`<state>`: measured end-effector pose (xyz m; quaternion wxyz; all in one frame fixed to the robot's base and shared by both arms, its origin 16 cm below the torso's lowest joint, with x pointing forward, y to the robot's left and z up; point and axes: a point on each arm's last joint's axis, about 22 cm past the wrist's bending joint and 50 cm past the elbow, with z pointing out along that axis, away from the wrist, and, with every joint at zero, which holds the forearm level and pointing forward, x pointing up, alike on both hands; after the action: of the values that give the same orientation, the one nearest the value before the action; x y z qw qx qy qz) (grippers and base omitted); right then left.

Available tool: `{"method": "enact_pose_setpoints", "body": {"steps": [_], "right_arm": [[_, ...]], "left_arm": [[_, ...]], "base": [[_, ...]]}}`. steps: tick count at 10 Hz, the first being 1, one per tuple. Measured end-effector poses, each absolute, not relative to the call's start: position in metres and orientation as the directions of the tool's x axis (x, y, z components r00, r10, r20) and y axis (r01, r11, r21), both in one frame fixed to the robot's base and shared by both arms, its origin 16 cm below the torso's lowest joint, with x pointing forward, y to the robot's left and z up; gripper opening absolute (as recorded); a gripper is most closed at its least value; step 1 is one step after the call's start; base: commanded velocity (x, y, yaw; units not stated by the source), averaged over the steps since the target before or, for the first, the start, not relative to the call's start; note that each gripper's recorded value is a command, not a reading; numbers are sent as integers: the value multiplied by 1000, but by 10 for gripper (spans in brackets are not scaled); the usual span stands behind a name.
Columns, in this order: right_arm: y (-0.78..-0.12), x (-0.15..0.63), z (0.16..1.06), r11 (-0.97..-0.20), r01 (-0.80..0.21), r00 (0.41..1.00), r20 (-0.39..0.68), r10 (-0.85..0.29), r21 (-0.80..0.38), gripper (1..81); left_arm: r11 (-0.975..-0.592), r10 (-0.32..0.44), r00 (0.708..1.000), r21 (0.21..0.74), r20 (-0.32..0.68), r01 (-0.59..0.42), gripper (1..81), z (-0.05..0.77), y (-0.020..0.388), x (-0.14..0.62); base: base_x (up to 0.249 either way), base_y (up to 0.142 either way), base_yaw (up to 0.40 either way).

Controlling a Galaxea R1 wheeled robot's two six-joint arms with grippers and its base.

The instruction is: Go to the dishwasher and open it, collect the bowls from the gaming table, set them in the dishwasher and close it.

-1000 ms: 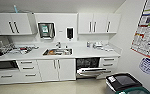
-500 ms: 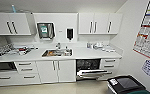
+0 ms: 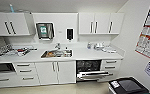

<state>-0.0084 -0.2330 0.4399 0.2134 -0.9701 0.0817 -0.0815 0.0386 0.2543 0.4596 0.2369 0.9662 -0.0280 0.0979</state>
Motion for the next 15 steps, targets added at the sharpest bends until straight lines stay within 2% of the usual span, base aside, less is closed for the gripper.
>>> {"method": "enact_pose_setpoints", "body": {"steps": [15], "right_arm": [[-218, -8, 440, -887, -124, 973, 119, -196, -444, 10]], "left_arm": [[-886, -7, 979, 453, 203, -100, 10, 460, 254, 38]], "base": [[82, 0, 0]]}}
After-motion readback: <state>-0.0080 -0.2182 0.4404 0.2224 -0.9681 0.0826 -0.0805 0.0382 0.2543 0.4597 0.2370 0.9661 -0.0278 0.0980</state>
